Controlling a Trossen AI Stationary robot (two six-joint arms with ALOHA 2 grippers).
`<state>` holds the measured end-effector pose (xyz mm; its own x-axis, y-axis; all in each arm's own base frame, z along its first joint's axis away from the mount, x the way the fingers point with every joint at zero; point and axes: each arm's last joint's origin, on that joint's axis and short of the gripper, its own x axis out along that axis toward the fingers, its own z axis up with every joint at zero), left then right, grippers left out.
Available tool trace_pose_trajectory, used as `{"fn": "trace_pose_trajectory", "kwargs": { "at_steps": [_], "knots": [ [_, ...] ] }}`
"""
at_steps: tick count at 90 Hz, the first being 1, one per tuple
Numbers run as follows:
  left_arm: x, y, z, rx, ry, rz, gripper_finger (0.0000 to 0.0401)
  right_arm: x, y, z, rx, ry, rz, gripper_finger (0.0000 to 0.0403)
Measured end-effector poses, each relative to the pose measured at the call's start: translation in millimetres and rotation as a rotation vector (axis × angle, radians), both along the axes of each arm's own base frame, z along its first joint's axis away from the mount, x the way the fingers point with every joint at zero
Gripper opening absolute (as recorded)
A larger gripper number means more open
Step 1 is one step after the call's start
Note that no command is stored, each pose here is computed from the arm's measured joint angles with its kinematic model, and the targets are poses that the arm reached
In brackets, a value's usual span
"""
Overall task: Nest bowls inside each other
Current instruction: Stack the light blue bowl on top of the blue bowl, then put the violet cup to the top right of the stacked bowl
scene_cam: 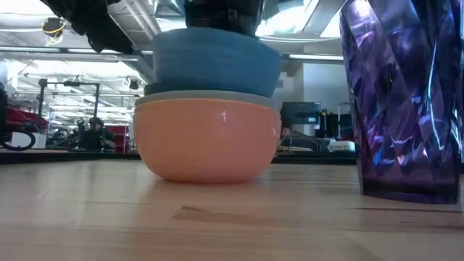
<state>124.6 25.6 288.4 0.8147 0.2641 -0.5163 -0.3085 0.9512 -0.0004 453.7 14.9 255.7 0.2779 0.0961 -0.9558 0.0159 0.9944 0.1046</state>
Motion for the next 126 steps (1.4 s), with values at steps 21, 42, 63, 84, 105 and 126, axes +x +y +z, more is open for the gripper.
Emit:
{"fn": "trace_pose_trajectory", "kwargs": {
  "at_steps": [21, 42, 63, 84, 105, 126],
  "knots": [
    [0, 0, 0, -0.007, -0.003, -0.004, 0.0114, 0, -12, 0, 0.062, -0.002, 0.005, 0.0003],
    [0, 0, 0, -0.01, -0.003, -0.004, 0.0114, 0, -12, 1, 0.129, -0.007, 0.029, 0.0051],
    [0, 0, 0, -0.01, -0.003, -0.004, 0.0114, 1, -11, 1, 0.16, -0.02, 0.046, 0.011],
    [0, 0, 0, -0.016, -0.005, -0.002, 0.0114, 6, -7, -11, 0.296, 0.0, 0.123, 0.0145],
    [1, -4, 0, -0.016, -0.003, -0.033, 0.0114, 9, -8, -25, 0.265, 0.03, 0.138, 0.0147],
    [1, -5, 0, -0.012, -0.001, -0.04, 0.0114, 9, -21, -24, 0.249, 0.032, 0.108, 0.0147]
  ]
}}
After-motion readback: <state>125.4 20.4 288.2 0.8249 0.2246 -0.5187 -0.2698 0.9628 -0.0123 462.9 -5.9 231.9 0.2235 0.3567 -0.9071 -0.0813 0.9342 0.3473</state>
